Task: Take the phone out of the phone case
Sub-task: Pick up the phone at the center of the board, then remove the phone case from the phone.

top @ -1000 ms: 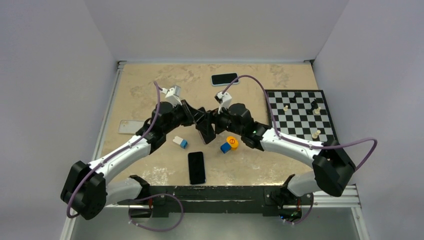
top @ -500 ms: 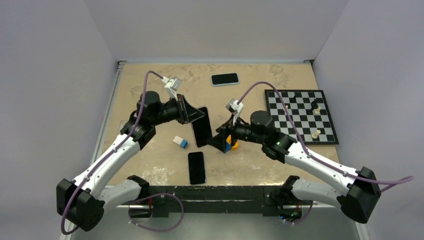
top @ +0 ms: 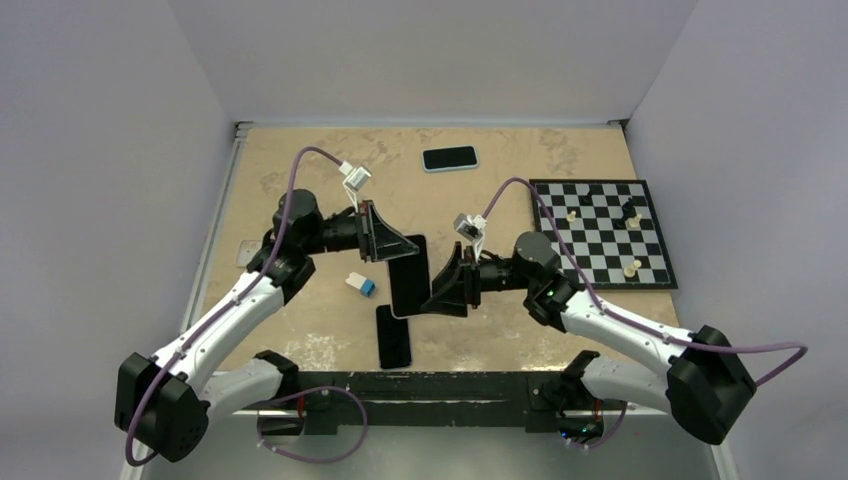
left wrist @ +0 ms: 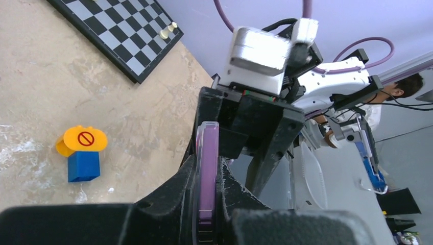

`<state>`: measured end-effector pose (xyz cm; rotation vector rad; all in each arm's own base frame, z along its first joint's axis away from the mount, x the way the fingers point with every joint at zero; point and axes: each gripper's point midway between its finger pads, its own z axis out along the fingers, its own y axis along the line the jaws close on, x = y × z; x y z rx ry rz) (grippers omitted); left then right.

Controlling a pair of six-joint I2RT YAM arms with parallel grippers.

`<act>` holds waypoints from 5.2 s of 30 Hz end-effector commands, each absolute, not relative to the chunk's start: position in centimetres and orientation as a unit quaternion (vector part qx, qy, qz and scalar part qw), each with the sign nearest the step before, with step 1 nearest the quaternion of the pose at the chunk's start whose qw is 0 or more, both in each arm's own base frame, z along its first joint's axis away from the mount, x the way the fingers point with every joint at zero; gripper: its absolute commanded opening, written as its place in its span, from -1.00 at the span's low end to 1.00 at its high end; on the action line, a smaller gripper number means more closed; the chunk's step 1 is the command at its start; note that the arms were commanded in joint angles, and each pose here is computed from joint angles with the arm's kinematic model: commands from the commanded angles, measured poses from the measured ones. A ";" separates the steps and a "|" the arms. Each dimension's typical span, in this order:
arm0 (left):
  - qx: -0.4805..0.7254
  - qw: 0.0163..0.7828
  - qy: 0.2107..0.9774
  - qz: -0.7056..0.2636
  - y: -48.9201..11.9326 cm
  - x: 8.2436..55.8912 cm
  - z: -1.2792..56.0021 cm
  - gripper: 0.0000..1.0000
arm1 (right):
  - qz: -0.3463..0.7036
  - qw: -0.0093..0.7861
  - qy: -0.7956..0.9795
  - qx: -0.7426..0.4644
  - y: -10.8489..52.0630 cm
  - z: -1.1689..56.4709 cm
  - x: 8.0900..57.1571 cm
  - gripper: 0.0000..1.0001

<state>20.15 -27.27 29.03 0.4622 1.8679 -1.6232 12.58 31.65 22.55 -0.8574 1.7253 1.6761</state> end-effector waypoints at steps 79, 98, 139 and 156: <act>0.236 0.284 0.652 -0.663 -25.9 17.6 35.6 -1.00 | 0.685 0.289 0.517 -0.425 30.4 26.5 10.0 -0.18; 0.243 0.288 0.656 -0.654 -25.9 17.5 35.4 -1.00 | 0.690 0.283 0.502 -0.438 30.9 27.5 9.6 -0.36; 0.105 0.161 0.625 -0.756 -28.4 19.7 33.5 -1.00 | 0.245 0.742 0.514 -0.355 30.5 37.7 23.7 -1.00; 0.106 0.280 0.582 -0.756 -27.6 21.0 36.2 -1.00 | 0.446 0.432 0.710 -0.333 31.9 24.3 18.8 -0.07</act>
